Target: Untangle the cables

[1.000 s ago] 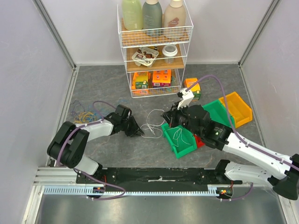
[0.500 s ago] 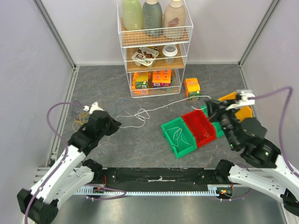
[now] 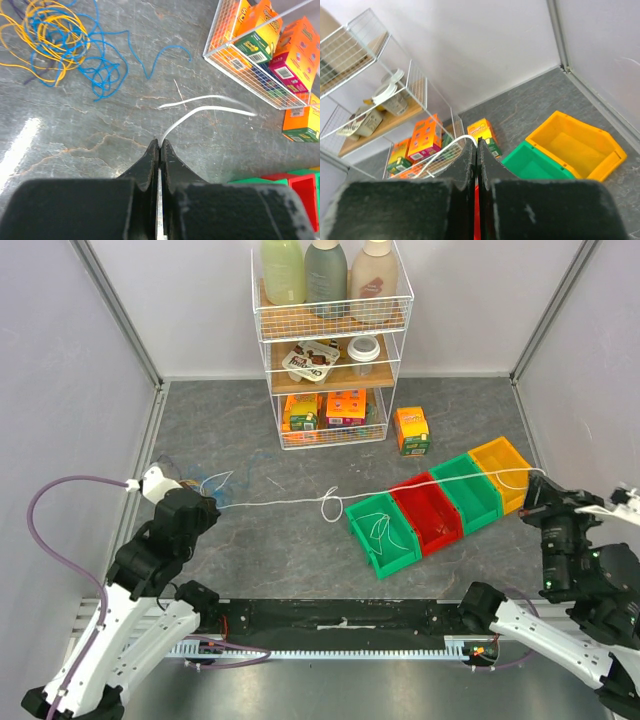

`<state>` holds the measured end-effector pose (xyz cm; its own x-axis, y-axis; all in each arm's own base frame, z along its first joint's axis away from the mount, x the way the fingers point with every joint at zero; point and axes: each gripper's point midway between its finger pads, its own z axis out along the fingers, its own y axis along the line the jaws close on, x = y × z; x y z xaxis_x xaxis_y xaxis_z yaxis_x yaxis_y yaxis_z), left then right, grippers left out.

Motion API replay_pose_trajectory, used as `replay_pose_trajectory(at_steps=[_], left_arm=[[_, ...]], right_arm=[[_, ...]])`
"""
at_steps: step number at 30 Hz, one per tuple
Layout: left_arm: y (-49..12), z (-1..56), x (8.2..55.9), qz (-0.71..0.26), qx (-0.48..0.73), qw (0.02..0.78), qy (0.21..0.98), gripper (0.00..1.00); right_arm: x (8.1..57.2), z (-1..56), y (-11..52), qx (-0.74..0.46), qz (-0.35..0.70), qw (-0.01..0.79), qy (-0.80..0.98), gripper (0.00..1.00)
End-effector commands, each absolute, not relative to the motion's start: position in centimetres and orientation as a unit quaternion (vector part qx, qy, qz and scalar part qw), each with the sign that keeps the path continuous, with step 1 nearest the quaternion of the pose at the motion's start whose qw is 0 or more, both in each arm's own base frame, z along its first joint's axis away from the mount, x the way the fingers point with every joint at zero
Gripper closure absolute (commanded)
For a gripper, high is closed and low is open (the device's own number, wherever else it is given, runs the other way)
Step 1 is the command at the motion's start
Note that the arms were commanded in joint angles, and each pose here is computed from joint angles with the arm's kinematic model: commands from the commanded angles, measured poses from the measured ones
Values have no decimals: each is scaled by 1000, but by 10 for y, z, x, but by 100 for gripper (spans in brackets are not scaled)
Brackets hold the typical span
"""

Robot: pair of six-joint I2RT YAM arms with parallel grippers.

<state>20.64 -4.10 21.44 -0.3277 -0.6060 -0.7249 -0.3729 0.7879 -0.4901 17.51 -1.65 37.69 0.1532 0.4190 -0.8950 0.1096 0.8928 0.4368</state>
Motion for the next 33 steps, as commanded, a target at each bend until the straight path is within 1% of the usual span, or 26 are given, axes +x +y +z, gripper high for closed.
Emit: replay_pose_trajectory(at_steps=[1,5,11,15,23,29,33], left_arm=[[-13,240,202,-75,-341,526,775,98],[12,270,190,-57,-368,563,738,98],[55,311,155,-39,-413,618,668,98],[78,327,134,-35,-436,646,626,98],[109,352,104,-9,-453,679,578,98],[123,369,93,22,-451,695,559,98],[120,380,96,14,-441,703,558,98]], right_arm=[[167,374,-40,243,81,734,629,100],[162,375,-49,241,76,738,626,100],[145,384,-76,255,80,747,609,100],[130,384,-104,286,74,749,594,100],[112,382,-143,322,80,739,586,100],[126,373,-127,310,113,730,599,100],[144,361,-92,293,149,720,611,100]])
